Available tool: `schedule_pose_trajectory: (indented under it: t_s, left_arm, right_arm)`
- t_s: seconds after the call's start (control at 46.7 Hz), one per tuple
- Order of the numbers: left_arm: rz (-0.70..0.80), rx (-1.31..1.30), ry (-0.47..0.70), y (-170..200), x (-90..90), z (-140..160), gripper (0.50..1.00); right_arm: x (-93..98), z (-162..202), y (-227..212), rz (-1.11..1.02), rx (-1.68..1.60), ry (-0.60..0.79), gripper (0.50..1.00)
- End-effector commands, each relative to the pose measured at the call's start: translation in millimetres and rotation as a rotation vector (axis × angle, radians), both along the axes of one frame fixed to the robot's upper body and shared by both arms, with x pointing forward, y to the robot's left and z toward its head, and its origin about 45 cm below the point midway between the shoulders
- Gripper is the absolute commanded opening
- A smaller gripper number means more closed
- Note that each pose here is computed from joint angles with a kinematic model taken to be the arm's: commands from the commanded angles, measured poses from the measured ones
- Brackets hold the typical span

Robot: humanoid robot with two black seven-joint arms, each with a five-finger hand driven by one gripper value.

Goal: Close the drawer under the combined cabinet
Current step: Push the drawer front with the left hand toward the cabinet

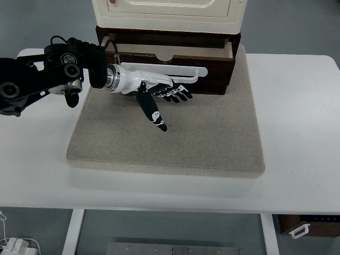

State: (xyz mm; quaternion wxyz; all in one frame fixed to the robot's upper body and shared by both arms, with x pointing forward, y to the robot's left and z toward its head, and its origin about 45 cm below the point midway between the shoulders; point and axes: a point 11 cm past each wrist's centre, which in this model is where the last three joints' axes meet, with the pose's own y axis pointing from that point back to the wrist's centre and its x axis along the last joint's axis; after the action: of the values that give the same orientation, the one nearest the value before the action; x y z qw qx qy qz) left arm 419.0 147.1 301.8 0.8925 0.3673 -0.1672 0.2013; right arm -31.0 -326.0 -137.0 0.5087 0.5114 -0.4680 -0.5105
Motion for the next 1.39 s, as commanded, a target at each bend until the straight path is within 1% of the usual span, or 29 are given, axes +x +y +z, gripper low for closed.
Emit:
schedule_pose_trajectory:
  t_s: [0.0, 0.342, 0.514, 0.813, 1.37]
  left_arm:
    - [0.024, -0.001, -0.011, 4, 4.8, 1, 1.0]
    - [0.092, -0.009, -0.052, 13, 17.7, 7, 1.0]
    - [0.117, -0.014, -0.069, 15, 21.2, 9, 1.0]
    - [0.156, -0.022, -0.102, 23, 33.6, 22, 1.0]
    - [0.197, -0.027, -0.119, 35, 40.7, 24, 1.0]
  right_arm:
    - [-0.1, 0, 0, 0.0, 0.0, 0.0, 0.952]
    - [-0.1, 0, 0, -0.002, 0.0, 0.0, 0.952]
    - [-0.1, 0, 0, 0.0, 0.0, 0.0, 0.952]
    - [-0.1, 0, 0, 0.0, 0.0, 0.0, 0.952]
    - [-0.1, 0, 0, 0.0, 0.0, 0.0, 0.952]
